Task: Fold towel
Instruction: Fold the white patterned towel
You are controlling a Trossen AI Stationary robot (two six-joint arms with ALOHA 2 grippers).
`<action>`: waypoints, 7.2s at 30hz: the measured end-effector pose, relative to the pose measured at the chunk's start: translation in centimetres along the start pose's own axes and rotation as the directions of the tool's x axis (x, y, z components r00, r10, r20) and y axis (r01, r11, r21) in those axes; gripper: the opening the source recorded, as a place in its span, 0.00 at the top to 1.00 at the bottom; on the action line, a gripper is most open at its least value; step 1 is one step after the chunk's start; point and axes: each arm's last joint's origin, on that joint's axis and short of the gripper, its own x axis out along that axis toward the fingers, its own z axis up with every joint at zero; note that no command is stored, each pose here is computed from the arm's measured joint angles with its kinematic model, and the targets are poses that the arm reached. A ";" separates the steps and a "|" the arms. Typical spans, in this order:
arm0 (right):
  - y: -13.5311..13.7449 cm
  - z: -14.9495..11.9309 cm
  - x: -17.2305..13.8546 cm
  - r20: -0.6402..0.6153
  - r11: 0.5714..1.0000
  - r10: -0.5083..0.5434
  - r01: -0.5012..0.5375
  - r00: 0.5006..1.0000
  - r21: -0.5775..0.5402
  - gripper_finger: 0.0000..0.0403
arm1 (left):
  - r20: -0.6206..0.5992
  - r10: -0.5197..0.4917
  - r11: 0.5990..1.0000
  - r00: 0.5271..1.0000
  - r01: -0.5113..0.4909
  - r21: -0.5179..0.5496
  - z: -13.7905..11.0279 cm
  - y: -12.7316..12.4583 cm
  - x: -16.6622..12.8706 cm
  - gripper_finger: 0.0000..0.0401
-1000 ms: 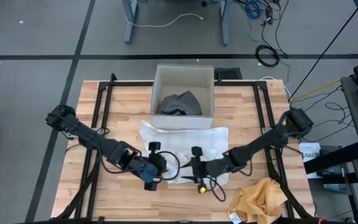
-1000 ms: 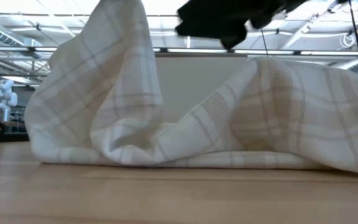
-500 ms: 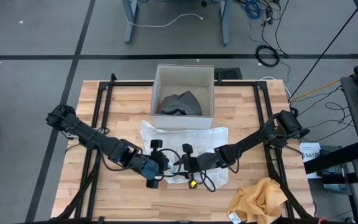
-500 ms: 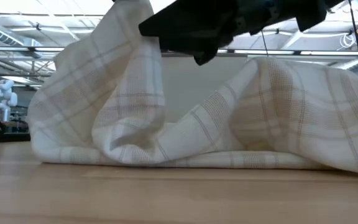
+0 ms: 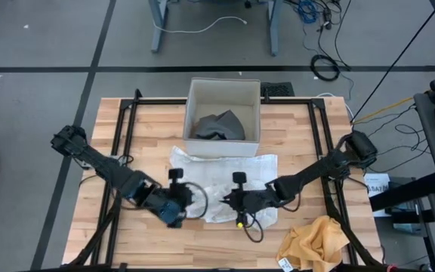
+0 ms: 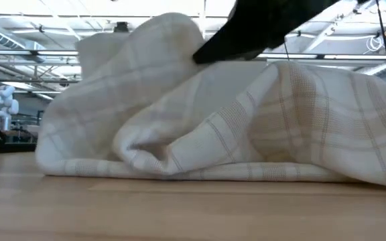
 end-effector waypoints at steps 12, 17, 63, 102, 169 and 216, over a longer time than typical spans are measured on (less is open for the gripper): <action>-0.8 1.0 -4.7 -0.097 0.998 0.028 -0.022 0.995 0.065 1.00 | -0.162 0.006 0.999 0.987 0.000 0.042 -7.1 -0.2 5.5 0.71; -0.8 0.8 -5.1 -0.140 0.989 0.106 -0.090 0.985 0.116 1.00 | -0.129 0.028 0.999 0.991 -0.025 0.026 -9.1 1.8 8.5 0.71; -0.1 0.2 -5.4 -0.190 0.980 0.158 -0.131 0.969 0.150 1.00 | 0.116 -0.426 0.880 0.897 0.382 0.281 -7.0 7.9 11.3 0.55; -0.4 -1.1 -5.7 -0.319 0.989 0.127 -0.096 0.939 0.110 0.86 | -0.161 -0.483 0.854 0.861 0.503 0.131 -5.4 0.6 -0.6 1.00; 2.3 -8.2 -7.7 -0.595 0.925 0.310 -0.092 0.742 0.368 0.76 | -0.342 -0.481 0.874 0.807 0.415 -0.251 -16.6 -1.8 4.5 0.65; -1.8 -12.1 -4.3 -0.487 0.981 0.044 0.054 0.872 0.185 0.98 | -0.015 -0.260 0.959 0.965 0.257 -0.123 -8.2 8.8 11.8 0.60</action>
